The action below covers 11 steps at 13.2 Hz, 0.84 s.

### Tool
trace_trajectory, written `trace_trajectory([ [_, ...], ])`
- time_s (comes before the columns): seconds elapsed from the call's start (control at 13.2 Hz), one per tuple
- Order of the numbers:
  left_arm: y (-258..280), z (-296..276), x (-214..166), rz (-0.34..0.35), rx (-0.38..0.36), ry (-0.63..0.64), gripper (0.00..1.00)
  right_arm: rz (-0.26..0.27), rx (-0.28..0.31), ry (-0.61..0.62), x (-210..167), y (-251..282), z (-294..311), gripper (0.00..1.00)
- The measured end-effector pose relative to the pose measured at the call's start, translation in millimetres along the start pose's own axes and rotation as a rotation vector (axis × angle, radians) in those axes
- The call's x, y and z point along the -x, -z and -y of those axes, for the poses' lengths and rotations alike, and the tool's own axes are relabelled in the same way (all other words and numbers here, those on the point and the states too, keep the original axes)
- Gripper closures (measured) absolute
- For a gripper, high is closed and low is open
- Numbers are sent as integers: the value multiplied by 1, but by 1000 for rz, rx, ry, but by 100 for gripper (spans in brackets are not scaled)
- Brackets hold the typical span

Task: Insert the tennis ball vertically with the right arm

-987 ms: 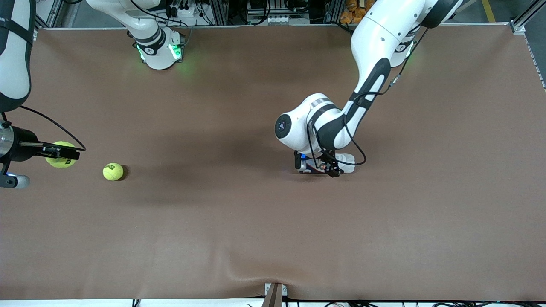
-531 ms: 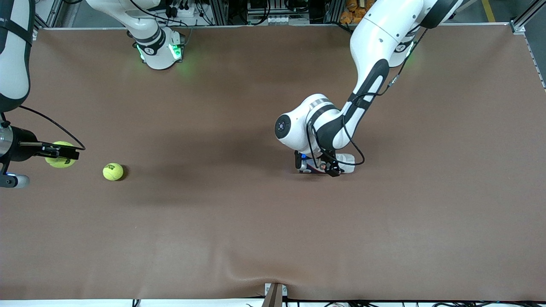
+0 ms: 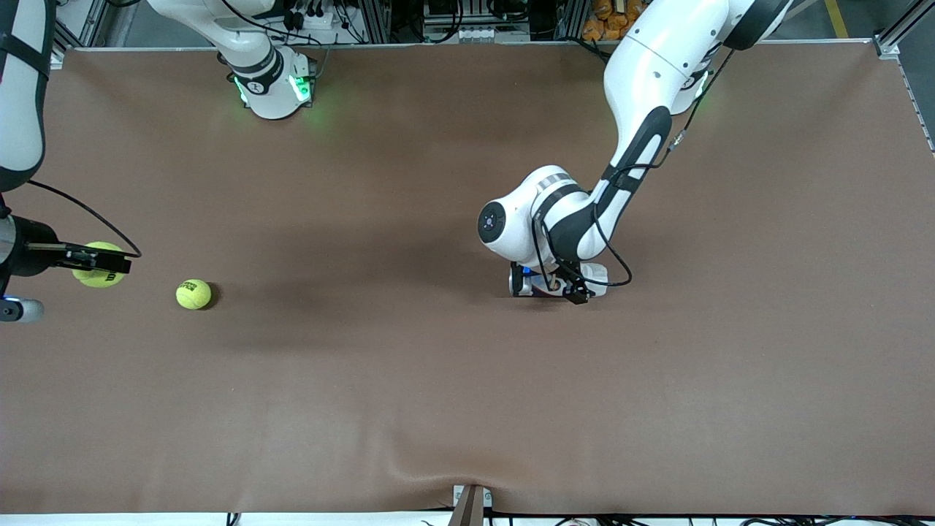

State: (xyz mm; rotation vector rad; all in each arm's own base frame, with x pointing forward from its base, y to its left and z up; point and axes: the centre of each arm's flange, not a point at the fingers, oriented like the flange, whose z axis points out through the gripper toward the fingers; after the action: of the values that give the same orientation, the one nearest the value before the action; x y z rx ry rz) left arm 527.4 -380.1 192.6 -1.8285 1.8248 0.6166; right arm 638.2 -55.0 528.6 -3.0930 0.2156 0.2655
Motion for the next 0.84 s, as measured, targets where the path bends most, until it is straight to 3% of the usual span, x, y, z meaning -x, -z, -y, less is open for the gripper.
trace_trajectory([
  [0.84,-13,1,0,-16,5,-2,0,0,-1,-2,0,0,-2,33],
])
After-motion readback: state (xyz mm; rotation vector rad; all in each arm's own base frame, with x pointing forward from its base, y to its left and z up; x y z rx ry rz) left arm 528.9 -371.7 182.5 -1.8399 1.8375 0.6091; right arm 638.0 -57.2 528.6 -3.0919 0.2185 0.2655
